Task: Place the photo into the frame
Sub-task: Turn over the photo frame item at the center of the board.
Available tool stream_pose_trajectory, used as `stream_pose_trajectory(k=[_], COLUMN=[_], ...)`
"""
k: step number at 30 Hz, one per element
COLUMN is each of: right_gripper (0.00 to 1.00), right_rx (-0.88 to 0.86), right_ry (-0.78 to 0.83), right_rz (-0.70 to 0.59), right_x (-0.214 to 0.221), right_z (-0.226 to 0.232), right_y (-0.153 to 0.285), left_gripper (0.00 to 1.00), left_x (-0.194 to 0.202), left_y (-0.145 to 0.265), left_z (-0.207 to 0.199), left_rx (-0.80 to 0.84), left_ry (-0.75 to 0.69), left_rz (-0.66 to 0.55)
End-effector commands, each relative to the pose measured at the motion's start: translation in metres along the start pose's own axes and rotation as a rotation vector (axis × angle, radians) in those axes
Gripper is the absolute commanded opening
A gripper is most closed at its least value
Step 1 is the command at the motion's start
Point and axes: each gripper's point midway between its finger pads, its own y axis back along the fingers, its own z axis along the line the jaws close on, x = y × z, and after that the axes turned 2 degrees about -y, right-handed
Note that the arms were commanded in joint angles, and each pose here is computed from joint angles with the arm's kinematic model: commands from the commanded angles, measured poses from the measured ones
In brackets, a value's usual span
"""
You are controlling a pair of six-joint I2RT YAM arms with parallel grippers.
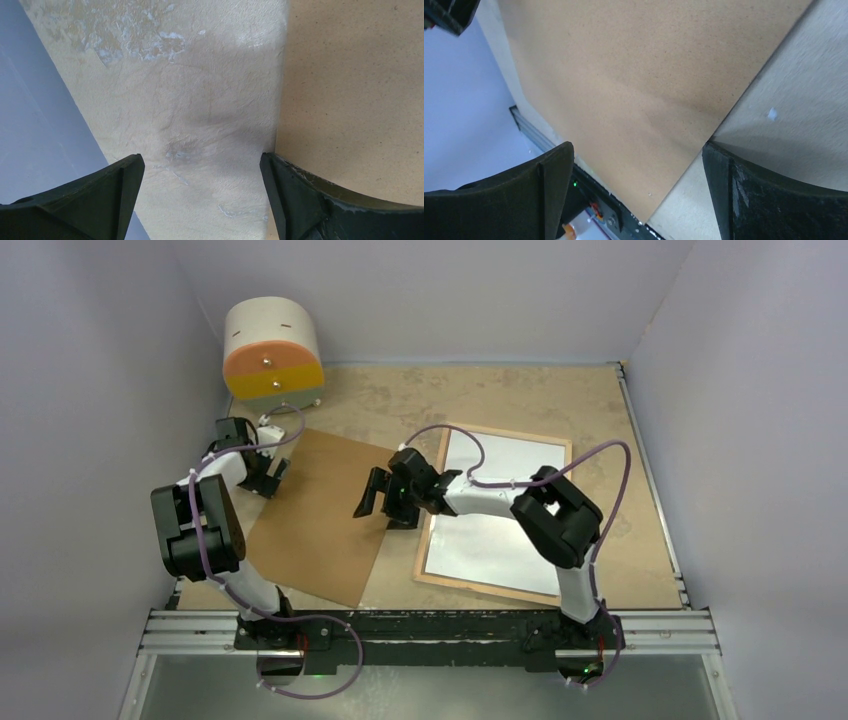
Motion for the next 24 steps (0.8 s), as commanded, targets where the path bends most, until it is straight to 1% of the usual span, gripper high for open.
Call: stream_pose_trajectory(k=[1, 4, 7, 11, 15, 19, 22, 24], right_gripper=[0.98, 0.97, 0.97, 0.96, 0.96, 0.97, 0.97, 0.97], right_rx=[-0.522, -0.692, -0.784, -0.842, -0.853, -0.91, -0.949, -0.94], right_ry=[0.099, 0.126, 0.136, 0.115, 0.092, 0.047, 0.027, 0.025], right_rz=[-0.037, -0.078, -0.111, -0.175, -0.196, -0.215, -0.227, -0.227], right_x=[0.004, 0.003, 0.003, -0.002, -0.003, -0.005, -0.007, -0.008], right_z=[0.128, 0.156, 0.168, 0.168, 0.164, 0.162, 0.164, 0.164], right_y=[0.063, 0.097, 0.119, 0.136, 0.141, 0.147, 0.152, 0.148], left_gripper=[0.94, 0.92, 0.9, 0.89, 0.87, 0.87, 0.86, 0.85], left_x=[0.032, 0.034, 0.037, 0.035, 0.025, 0.014, 0.011, 0.009], left_y=[0.006, 0.009, 0.014, 0.021, 0.033, 0.043, 0.047, 0.048], left_z=[-0.114, -0.12, -0.128, -0.132, -0.137, -0.144, -0.151, -0.153], left_rx=[0.443, 0.467, 0.51, 0.53, 0.569, 0.614, 0.659, 0.672], left_ry=[0.009, -0.001, -0.023, -0.044, -0.061, -0.087, -0.099, -0.105], left_rz=[0.086, 0.088, 0.094, 0.081, 0.047, -0.001, -0.011, -0.019])
